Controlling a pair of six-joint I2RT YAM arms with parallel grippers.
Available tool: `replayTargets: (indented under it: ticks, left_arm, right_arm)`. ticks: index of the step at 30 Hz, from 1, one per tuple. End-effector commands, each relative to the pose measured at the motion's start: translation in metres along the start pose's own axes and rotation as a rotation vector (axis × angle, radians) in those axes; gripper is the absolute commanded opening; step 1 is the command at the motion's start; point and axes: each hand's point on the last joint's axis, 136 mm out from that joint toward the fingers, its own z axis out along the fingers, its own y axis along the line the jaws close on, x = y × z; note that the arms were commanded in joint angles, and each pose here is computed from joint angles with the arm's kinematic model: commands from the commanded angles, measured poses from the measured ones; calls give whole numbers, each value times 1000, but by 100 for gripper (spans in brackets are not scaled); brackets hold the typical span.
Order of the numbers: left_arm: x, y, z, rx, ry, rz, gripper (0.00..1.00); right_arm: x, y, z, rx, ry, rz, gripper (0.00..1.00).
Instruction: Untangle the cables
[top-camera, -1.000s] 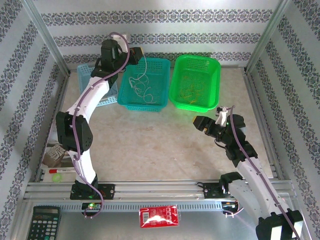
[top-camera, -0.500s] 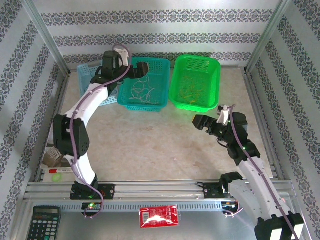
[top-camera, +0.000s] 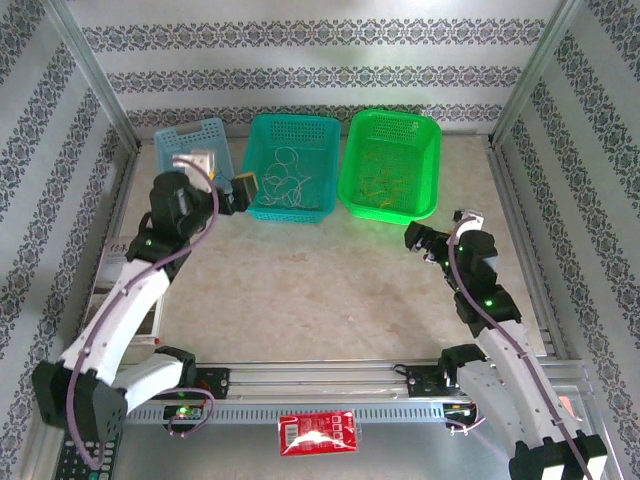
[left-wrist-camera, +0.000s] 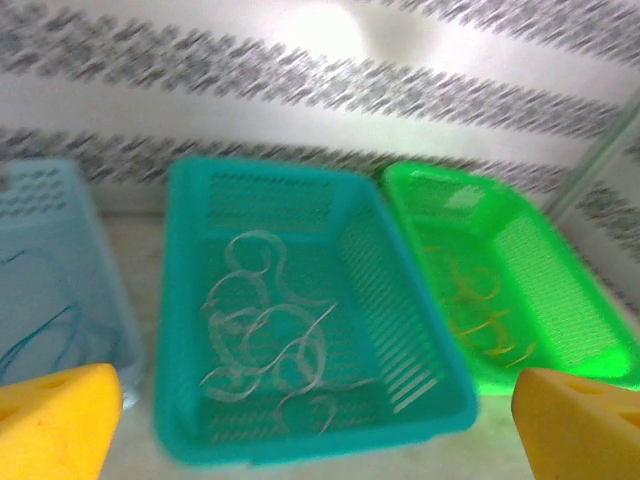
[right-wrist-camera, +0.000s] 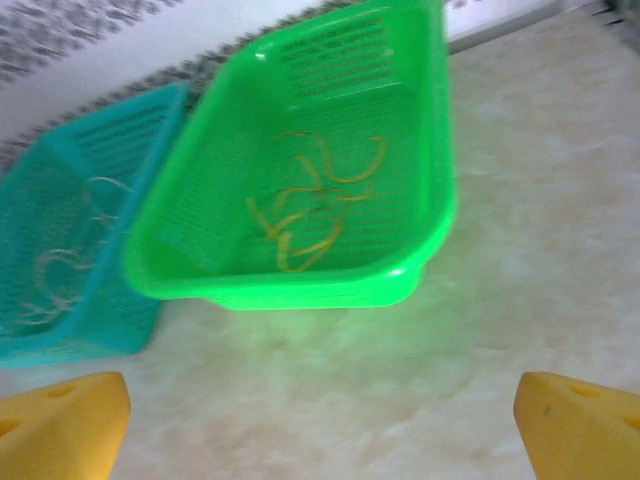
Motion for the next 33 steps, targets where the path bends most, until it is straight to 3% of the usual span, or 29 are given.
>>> replayTargets:
  ticks: [1, 4, 10, 18, 26, 32, 33]
  left_arm:
    - [9, 39, -20, -186, -78, 90, 100]
    - [28, 58, -32, -268, -130, 129, 100]
    - [64, 94, -40, -422, -235, 133, 100]
    - [112, 120, -9, -485, -171, 188, 100]
    - [141, 142, 29, -424, -102, 140, 100]
    - [157, 149, 45, -354, -74, 107, 100]
    - [163, 148, 50, -336, -62, 112, 100]
  right_arm:
    - [-10, -33, 3, 175, -114, -126, 98]
    - [-7, -54, 4, 282, -137, -184, 98]
    - [8, -73, 16, 355, -149, -232, 98]
    - [30, -69, 50, 284, -155, -276, 98]
    - [16, -40, 81, 115, -242, -369, 98]
    - [28, -43, 109, 56, -280, -373, 98]
    - [33, -43, 112, 52, -239, -377, 98]
